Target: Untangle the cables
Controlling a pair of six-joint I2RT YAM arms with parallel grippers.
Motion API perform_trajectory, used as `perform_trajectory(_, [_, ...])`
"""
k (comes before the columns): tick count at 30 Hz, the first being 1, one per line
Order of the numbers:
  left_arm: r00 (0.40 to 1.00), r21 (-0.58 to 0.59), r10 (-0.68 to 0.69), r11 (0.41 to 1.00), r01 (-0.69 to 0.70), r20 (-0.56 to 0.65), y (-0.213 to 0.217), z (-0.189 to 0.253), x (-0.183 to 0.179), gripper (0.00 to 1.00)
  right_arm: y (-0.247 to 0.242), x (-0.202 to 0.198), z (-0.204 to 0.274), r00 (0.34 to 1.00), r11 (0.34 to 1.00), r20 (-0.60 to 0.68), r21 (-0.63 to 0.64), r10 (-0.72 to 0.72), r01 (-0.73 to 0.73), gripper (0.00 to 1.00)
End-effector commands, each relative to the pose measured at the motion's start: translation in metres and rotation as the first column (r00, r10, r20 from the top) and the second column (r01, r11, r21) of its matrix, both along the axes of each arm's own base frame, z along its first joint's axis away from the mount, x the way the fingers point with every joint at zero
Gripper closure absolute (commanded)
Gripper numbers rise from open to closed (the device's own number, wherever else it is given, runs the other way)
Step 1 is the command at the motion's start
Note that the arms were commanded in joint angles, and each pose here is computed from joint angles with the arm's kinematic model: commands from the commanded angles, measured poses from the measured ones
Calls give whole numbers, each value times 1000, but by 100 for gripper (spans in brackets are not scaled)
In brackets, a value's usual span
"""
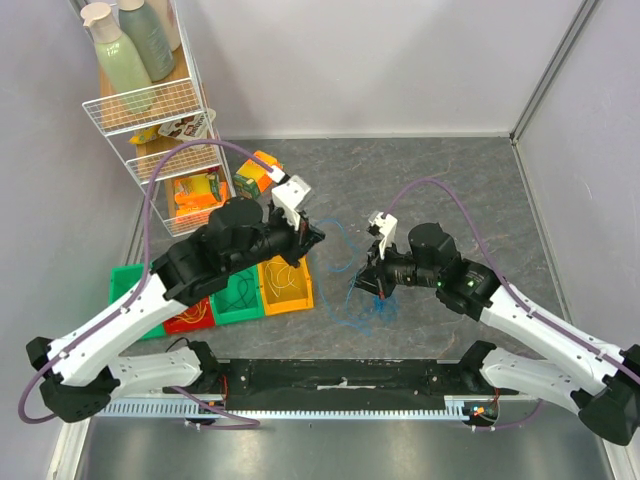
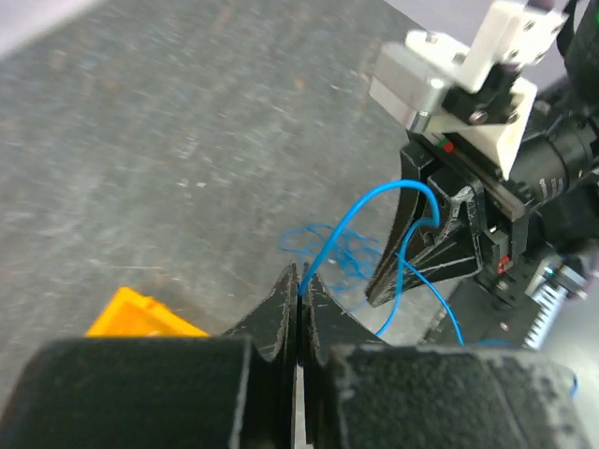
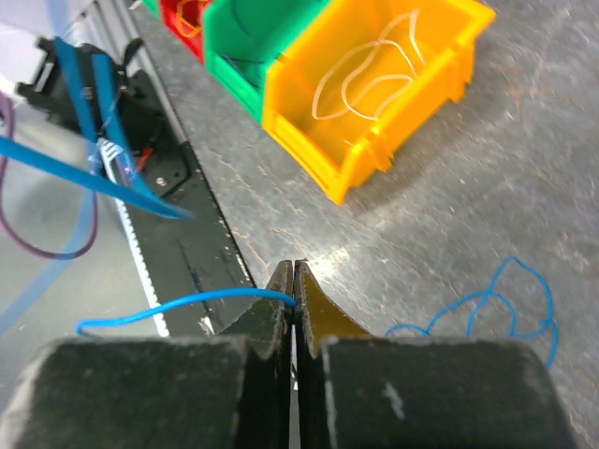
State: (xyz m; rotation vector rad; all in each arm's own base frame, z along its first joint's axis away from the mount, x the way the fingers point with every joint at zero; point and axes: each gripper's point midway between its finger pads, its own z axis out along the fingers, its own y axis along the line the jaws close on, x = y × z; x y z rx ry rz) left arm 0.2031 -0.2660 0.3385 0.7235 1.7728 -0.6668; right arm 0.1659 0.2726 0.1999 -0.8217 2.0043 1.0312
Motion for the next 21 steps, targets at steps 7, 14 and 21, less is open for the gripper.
perform_trajectory(7, [876,-304,-395,901,311,-276,-53,-19,-36,98,13,-3,35,996,999,91,41,21,-25,100])
perform_trajectory(14, [812,-329,-454,880,343,-367,-61,-39,-43,94,19,3,40,996,997,91,78,-26,18,100])
perform_trajectory(21, [759,-355,-464,877,323,-457,-67,-50,-45,88,21,11,35,993,997,102,39,-65,62,100])
